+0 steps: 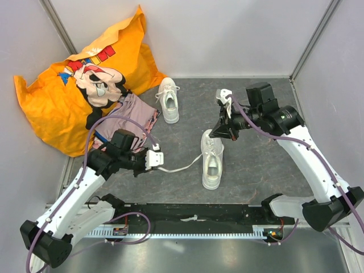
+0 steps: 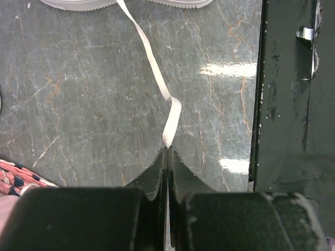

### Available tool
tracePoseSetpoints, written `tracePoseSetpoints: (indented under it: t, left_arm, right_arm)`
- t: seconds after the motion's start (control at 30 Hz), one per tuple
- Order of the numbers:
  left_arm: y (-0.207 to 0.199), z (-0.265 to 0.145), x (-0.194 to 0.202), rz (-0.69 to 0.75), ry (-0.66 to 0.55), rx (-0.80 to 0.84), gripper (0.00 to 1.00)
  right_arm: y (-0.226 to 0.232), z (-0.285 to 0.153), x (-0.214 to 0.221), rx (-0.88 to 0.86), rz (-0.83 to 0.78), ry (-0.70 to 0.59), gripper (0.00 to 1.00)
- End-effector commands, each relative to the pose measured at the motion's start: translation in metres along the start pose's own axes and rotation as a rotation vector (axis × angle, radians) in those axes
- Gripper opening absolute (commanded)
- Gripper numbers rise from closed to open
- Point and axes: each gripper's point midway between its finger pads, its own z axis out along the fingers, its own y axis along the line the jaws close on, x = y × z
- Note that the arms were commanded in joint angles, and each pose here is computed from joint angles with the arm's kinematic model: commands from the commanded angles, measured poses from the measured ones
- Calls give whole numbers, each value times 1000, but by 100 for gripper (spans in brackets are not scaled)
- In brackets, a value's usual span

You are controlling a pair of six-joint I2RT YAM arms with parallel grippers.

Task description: Tie the shoes

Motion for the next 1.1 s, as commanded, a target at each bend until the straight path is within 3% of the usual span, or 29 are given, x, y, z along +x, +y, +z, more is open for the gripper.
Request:
tracePoseSetpoints:
  t: [0.0,0.27,0.6,0.8,0.93,0.97,1.0,1.07]
  left_arm:
    - [-4,-2,2,7,2,-12,2]
    - [-6,-5,6,47,12,-19,2]
    - [-28,-15,0,107,-38,17,2]
    - [-40,-15,4,108,-43,51,2]
    - [-42,-16,1,115,-56,60,2]
    - [-43,-16,0,113,-61,61,2]
    - [-43,-17,-3,114,-71,66,2]
    - [-44,-17,-7,111,-85,76,1]
  right_arm:
    - [27,10,-46,-112,3,-119,0]
    - [76,89,-59,-297,-49,-57,0]
    - [20,180,-63,-147,155,-153,0]
    - [4,231,-18,-160,287,-64,1]
    - [10,244,8,-199,338,8,15]
    - [11,244,10,-207,345,15,21]
    - [13,243,13,-213,357,31,33]
    - [16,236,8,-218,348,26,44]
